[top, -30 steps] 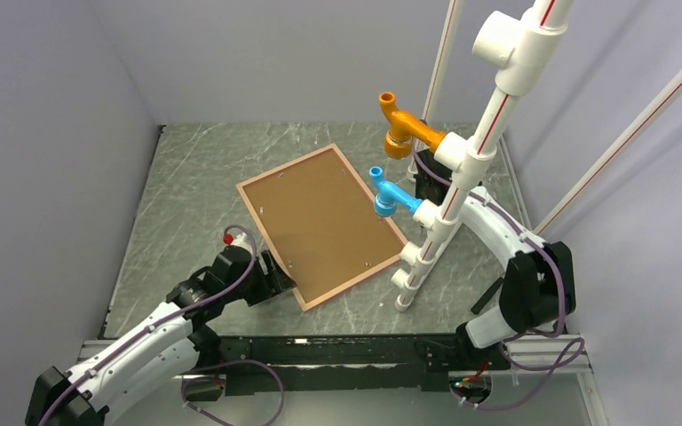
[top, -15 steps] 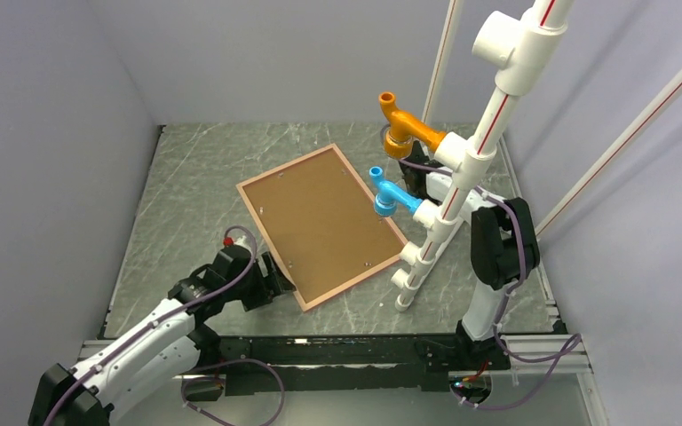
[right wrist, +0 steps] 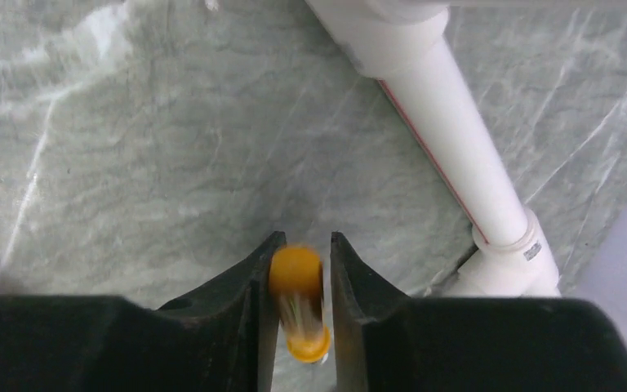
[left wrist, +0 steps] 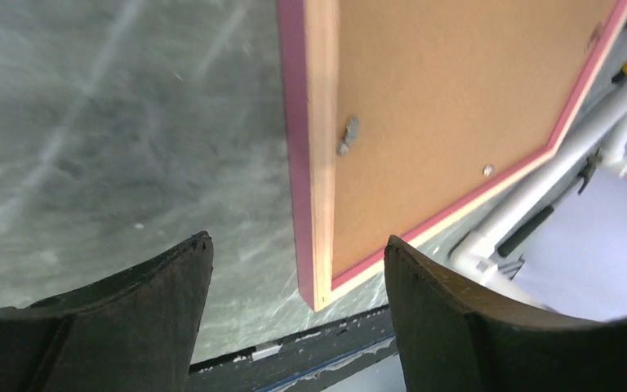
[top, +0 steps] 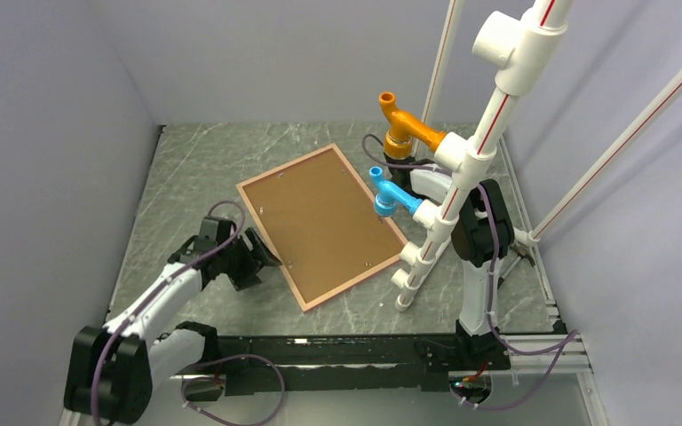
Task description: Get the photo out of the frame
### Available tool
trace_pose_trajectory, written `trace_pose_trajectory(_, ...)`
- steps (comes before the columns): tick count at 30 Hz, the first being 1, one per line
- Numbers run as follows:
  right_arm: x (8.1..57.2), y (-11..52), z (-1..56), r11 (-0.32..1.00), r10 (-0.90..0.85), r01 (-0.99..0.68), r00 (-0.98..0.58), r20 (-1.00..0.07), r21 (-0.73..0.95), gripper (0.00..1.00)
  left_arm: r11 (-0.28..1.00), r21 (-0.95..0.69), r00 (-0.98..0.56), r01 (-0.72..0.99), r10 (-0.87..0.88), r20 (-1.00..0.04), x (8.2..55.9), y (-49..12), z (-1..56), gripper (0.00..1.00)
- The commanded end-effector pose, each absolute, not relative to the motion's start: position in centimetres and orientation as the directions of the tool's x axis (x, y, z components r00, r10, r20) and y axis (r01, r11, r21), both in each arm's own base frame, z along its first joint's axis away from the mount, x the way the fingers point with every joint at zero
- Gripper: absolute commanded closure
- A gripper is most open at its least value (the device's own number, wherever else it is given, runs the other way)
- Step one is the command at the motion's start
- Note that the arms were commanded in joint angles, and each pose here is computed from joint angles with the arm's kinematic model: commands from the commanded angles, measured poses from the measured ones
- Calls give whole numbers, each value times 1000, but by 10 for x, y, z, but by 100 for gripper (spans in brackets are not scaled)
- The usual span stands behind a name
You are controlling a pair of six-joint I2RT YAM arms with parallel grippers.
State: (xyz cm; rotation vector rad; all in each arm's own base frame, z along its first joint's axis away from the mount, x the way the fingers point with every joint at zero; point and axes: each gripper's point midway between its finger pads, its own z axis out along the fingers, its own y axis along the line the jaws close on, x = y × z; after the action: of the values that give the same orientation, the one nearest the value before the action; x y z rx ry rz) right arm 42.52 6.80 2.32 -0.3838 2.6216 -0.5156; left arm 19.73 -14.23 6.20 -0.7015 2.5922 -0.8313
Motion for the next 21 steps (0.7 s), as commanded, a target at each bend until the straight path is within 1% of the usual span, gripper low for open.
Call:
trace_pose_trajectory(1,446,80,19,905,-359,-201,-833,-421,-375,66,748,-576,-840,-328,-510,-185,221,-126,67,22)
trace_pose_trajectory(4,448,83,25,910,-349,-194,-835,-424,-366,53,776,-552,-853,-305,-481,-205,237,-124,69,26)
trace_pose_trajectory(6,449,84,33,916,-336,-183,-836,-434,-358,45,768,-567,-855,-297,-479,-201,245,-128,67,26)
trace_pose_trajectory(10,435,85,62,939,-239,-88,-861,-449,-331,36,753,-580,-854,-310,-488,-178,256,-133,60,27)
trace_pose_trajectory(12,424,96,84,968,-193,-80,-844,-500,-237,32,753,-572,-856,-324,-491,-161,257,-135,53,30)
trace_pose_trajectory(15,402,113,103,990,-140,-108,-820,-556,-90,27,760,-562,-863,-327,-482,-150,259,-143,46,34)
trace_pose_trajectory(18,378,132,113,985,-107,-165,-806,-581,47,24,771,-549,-871,-323,-469,-146,261,-155,41,37)
trace_pose_trajectory(20,363,143,113,969,-93,-208,-808,-582,133,23,770,-540,-870,-341,-476,-130,259,-159,36,43)
trace_pose_trajectory(21,358,151,112,955,-90,-236,-807,-583,179,23,774,-525,-865,-354,-484,-129,257,-158,33,43)
